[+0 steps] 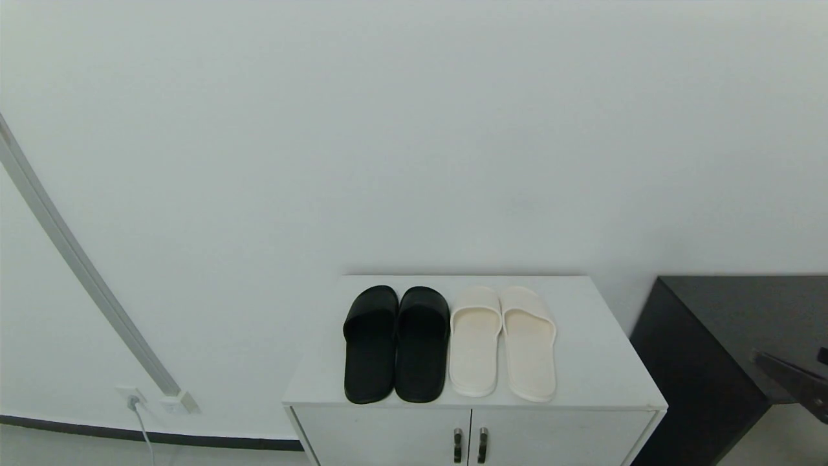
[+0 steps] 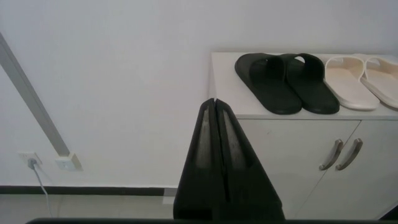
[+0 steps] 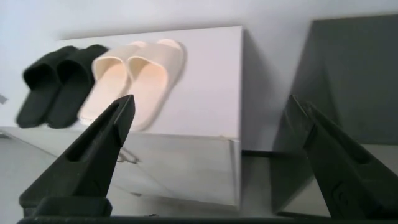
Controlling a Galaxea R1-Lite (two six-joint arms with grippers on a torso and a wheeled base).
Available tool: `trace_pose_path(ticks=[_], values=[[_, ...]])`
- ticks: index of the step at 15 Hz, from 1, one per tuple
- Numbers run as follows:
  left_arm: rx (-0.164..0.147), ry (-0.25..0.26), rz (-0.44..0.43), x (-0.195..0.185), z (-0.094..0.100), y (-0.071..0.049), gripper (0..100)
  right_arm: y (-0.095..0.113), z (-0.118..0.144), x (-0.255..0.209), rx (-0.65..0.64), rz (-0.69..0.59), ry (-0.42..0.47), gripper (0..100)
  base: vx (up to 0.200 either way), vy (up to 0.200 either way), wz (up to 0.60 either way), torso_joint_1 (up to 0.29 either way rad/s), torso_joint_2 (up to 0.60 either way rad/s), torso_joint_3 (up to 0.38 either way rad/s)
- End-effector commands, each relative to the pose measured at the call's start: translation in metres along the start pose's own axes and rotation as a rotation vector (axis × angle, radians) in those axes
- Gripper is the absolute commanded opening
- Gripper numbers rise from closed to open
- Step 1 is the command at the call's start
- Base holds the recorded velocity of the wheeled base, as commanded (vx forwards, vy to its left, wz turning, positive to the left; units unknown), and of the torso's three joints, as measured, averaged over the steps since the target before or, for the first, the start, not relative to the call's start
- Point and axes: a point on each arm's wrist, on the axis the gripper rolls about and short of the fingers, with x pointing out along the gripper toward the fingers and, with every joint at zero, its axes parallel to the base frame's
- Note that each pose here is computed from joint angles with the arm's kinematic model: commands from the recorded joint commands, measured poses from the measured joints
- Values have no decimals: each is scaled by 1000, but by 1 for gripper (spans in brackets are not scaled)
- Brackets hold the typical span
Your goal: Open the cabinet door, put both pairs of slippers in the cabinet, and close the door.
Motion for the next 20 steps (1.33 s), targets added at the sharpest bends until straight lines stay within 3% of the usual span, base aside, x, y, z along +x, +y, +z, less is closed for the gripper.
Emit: trace_pose_path(ticks=[1, 2, 6, 10, 14, 20], values=[[-1, 2, 1, 0, 0, 0, 0, 38, 13, 35, -4, 35, 64, 100, 0, 0, 0, 0, 0, 0], [-1, 2, 1, 0, 0, 0, 0, 44, 14, 39, -3, 38, 69, 100, 0, 0, 0, 0, 0, 0], [-1, 2, 1, 0, 0, 0, 0, 105, 20, 71, -35, 100, 69, 100, 0, 0, 0, 0, 0, 0], [-1, 2, 1, 0, 0, 0, 0, 148, -3, 111, -48, 58, 93, 100, 0, 0, 0, 0, 0, 0], [-1, 2, 1, 0, 0, 0, 0, 166, -26, 141, -37, 17, 74, 100, 0, 0, 0, 0, 0, 0], [-1, 2, 1, 0, 0, 0, 0, 182, -84, 190, -46, -72, 47, 100, 0, 0, 0, 0, 0, 0]])
